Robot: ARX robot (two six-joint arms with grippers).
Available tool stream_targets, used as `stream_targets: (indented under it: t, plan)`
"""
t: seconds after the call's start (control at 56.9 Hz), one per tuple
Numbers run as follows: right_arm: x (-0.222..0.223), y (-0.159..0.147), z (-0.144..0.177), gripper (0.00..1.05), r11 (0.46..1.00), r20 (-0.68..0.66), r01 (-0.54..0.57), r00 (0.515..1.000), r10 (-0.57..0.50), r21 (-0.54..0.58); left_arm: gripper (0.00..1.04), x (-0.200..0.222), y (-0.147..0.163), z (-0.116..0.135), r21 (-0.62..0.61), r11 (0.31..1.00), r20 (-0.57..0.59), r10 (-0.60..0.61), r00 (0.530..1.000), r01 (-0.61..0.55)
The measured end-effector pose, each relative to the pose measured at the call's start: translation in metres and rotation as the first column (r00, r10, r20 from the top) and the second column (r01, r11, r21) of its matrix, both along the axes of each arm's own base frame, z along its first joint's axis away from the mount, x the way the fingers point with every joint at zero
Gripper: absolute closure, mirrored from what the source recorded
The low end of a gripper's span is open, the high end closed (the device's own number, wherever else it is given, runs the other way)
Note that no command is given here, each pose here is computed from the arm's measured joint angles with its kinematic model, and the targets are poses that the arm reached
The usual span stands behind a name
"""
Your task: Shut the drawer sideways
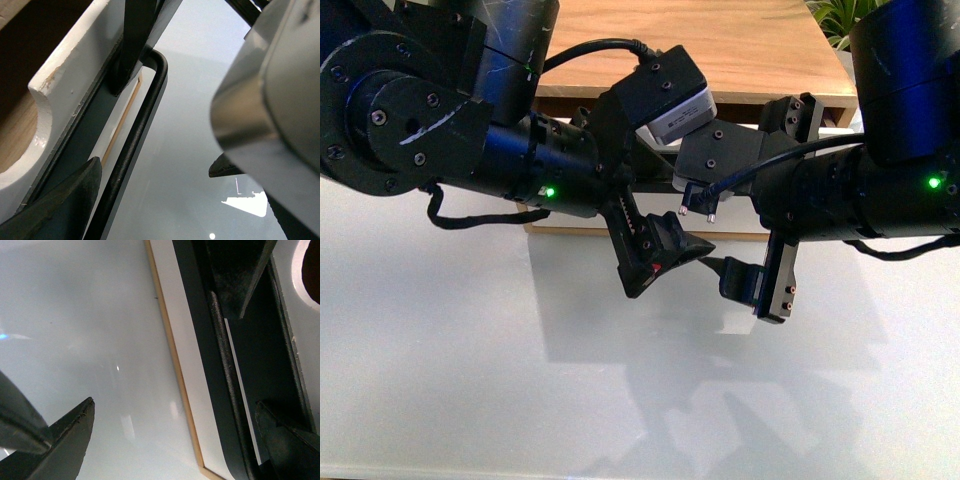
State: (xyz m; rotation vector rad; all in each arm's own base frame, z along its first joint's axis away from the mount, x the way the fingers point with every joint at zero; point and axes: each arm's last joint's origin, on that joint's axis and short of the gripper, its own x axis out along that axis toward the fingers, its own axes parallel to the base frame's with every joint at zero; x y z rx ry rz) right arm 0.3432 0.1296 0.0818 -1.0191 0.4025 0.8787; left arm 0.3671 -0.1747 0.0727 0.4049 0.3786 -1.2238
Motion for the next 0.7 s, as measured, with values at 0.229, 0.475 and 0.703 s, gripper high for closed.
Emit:
stream_targets:
  t: [0.229, 0.475, 0.703]
  plan:
    - [0.020, -0.001, 0.000, 0.09, 1.000, 0.033, 0.022, 0.999, -0.022, 0.008, 0.09, 0.020, -0.002, 0.001, -0.009, 0.999, 0.011, 0.039, 0.999, -0.039]
    - [0.029, -0.003, 0.002, 0.09, 0.999, 0.057, 0.039, 0.998, -0.039, 0.011, 0.09, 0.027, -0.001, 0.005, -0.023, 0.997, 0.006, 0.068, 0.998, -0.068]
    - [0.027, -0.006, 0.003, 0.09, 0.999, 0.065, 0.039, 0.997, -0.040, 0.011, 0.09, 0.027, 0.000, 0.006, -0.029, 0.996, 0.004, 0.079, 0.997, -0.079]
